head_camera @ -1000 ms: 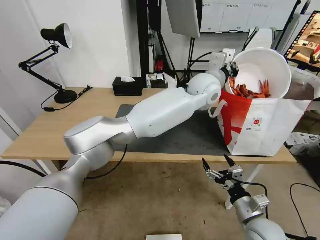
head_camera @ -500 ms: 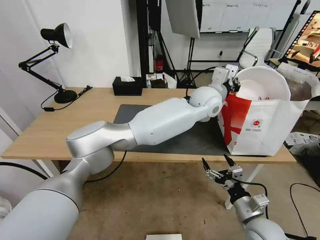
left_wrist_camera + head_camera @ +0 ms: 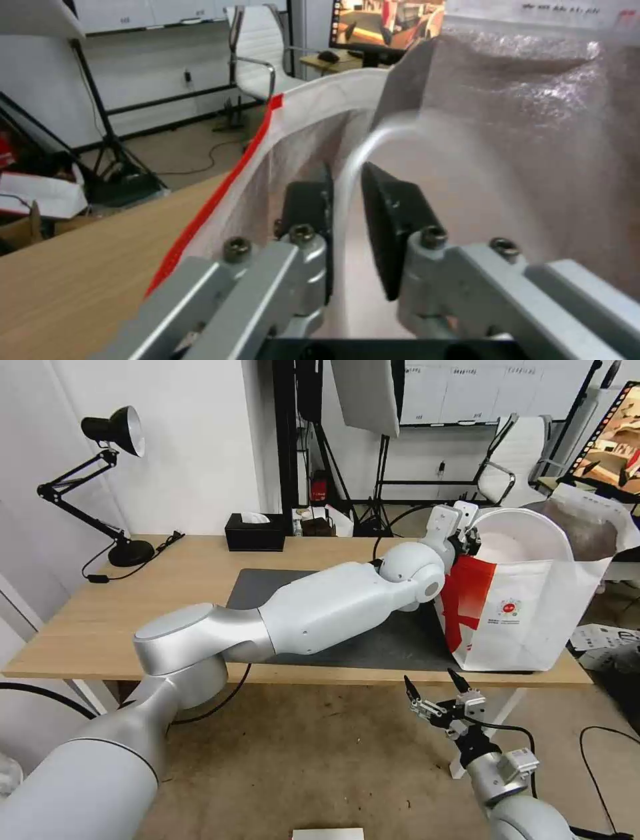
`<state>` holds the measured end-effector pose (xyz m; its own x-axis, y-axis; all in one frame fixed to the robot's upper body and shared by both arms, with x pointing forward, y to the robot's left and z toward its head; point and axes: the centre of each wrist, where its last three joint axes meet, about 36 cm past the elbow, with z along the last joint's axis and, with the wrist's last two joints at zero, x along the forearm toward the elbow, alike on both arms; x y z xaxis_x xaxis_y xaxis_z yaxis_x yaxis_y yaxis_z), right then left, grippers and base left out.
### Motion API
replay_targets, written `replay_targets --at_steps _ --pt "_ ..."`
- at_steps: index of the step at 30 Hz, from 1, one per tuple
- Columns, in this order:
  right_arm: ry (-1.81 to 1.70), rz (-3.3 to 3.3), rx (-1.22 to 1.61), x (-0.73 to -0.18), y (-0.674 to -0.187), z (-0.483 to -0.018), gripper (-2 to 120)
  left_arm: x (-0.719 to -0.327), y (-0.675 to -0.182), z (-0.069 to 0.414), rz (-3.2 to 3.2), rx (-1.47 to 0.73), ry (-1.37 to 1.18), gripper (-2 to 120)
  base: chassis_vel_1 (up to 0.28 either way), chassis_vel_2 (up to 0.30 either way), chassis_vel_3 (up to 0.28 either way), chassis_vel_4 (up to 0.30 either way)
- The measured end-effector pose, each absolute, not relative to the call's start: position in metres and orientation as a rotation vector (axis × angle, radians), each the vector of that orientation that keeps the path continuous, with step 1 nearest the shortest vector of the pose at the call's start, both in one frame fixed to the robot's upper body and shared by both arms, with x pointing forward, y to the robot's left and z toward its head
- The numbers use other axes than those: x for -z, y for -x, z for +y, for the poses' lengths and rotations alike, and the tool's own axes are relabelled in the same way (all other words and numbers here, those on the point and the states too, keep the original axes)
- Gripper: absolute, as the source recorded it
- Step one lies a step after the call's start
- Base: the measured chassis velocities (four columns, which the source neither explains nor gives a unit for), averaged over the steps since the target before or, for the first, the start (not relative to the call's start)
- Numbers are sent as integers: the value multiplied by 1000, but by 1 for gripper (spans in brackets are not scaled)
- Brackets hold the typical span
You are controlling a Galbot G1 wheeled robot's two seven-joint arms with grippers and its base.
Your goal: Pick up the trash from the table and place it into the takeout bag.
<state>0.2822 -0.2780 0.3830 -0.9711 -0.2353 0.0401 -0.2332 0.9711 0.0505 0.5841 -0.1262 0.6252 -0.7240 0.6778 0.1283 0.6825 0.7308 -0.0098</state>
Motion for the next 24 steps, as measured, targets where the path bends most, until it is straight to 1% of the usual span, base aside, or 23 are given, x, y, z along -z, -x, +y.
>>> replay_targets --at_steps 1,2,3,4,5,6,9,10,11,12,13,15,16,17,18,19,20,22,23,24 --pt "-365 -3073 70 -383 -282 -278 100 -626 -582 -127 -2802 51 1115 29 0 0 0 0" --pt "-365 -3073 70 -383 -282 -278 100 -626 -582 -127 -2802 51 1115 29 0 0 0 0" --pt "-365 -3073 70 -383 -282 -278 100 -627 -581 -127 -2800 45 1118 32 0 0 0 0" --pt "-365 -3073 70 -383 -282 -278 100 -627 -581 -127 -2799 42 1119 35 0 0 0 0" --pt "-366 -3073 70 -383 -282 -278 100 -628 -581 -127 -2799 33 1117 42 0 0 0 0" --pt "-366 -3073 70 -383 -282 -278 100 -628 -581 -127 -2799 33 1117 42 0 0 0 0" --pt "-366 -3073 70 -383 -282 -278 100 -631 -579 -124 -2803 16 1116 56 0 0 0 0" --pt "-366 -3073 70 -383 -282 -278 100 -631 -579 -124 -2803 16 1116 56 0 0 0 0" --pt "-365 -3073 70 -383 -282 -278 100 -634 -578 -121 -2809 5 1116 62 0 0 0 0" --pt "-365 -3073 70 -383 -282 -278 100 -635 -577 -120 -2812 1 1113 66 0 0 0 0" --pt "-365 -3073 70 -383 -282 -278 100 -635 -577 -120 -2812 1 1113 66 0 0 0 0" --pt "-366 -3073 70 -383 -282 -278 100 -644 -573 -106 -2824 -27 1122 79 0 0 0 0" --pt "-366 -3073 70 -383 -282 -278 100 -644 -573 -106 -2824 -27 1122 79 0 0 0 0" --pt "-365 -3073 70 -383 -282 -278 100 -651 -571 -95 -2839 -38 1126 84 0 0 0 0" --pt "-365 -3073 70 -383 -282 -278 100 -653 -570 -92 -2843 -42 1128 85 0 0 0 0" --pt "-365 -3073 70 -383 -282 -278 100 -662 -566 -76 -2858 -65 1129 93 0 0 0 0" --pt "-365 -3073 70 -383 -282 -278 100 -662 -566 -76 -2858 -65 1129 93 0 0 0 0" --pt "-365 -3073 70 -383 -282 -278 100 -675 -557 -48 -2891 -100 1114 99 0 0 0 0" --pt "-365 -3073 70 -383 -282 -278 100 -675 -557 -48 -2891 -100 1114 99 0 0 0 0" --pt "-365 -3073 70 -383 -282 -278 100 -680 -554 -35 -2907 -115 1101 99 0 0 0 0"
